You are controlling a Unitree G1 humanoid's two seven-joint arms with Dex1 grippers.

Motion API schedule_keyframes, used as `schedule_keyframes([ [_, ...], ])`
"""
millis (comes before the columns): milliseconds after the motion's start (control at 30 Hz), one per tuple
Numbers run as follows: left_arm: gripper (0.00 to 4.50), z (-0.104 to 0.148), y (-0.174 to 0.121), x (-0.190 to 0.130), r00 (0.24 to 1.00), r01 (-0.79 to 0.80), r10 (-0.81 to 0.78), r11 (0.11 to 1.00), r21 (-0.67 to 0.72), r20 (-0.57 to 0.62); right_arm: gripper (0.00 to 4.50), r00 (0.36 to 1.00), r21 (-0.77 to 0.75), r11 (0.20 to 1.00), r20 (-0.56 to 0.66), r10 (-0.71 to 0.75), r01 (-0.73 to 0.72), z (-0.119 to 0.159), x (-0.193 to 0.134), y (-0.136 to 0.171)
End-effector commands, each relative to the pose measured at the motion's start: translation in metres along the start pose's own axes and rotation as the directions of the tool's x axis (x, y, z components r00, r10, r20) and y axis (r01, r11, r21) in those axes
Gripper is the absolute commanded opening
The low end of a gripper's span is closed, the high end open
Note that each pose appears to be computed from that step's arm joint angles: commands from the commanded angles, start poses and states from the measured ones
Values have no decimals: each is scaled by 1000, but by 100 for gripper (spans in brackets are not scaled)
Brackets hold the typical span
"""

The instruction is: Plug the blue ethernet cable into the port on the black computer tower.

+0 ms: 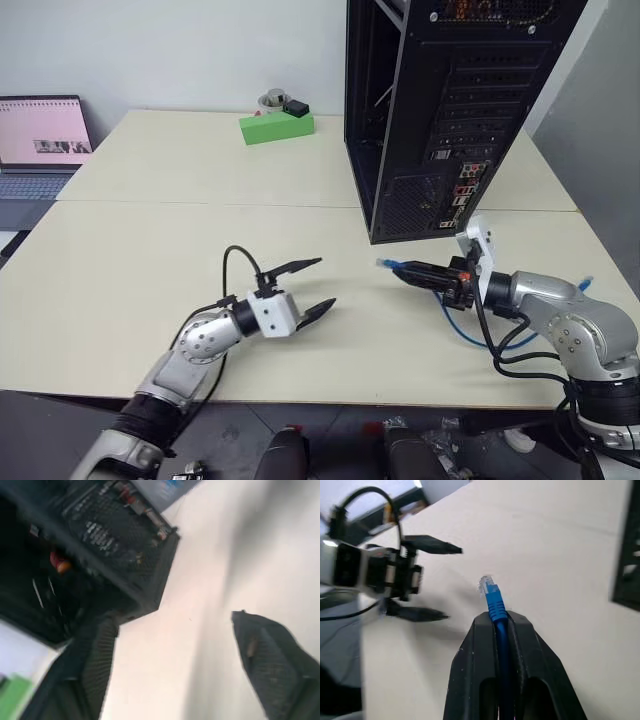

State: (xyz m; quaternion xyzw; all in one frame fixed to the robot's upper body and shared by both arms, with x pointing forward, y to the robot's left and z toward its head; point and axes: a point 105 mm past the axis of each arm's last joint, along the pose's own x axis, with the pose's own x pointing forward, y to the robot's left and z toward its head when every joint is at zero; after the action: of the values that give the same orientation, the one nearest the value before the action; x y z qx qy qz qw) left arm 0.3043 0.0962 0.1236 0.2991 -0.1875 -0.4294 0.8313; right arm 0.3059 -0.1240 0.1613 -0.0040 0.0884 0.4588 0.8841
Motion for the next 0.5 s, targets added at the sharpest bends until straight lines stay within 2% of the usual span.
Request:
schedule_keyframes([
  [33, 423, 18, 1, 25, 998, -60, 60, 973, -224, -7, 0, 949, -132, 942, 102, -298, 310, 15, -12, -29],
  [167, 423, 32, -2, 47, 995, -101, 102, 929, -355, -17, 0, 859, -157, 849, 181, -478, 505, 20, -15, -41],
  [267, 423, 37, -3, 67, 990, -142, 141, 899, -415, -33, 0, 760, -128, 754, 214, -613, 644, 24, -18, -55],
  [433, 423, 42, -4, 81, 985, -167, 164, 887, -431, -45, 0, 698, -104, 697, 235, -676, 710, 30, -21, -63],
  [500, 423, 55, -9, 96, 989, -141, 149, 914, -381, -9, 0, 673, -83, 676, 238, -700, 733, 38, -22, -69],
])
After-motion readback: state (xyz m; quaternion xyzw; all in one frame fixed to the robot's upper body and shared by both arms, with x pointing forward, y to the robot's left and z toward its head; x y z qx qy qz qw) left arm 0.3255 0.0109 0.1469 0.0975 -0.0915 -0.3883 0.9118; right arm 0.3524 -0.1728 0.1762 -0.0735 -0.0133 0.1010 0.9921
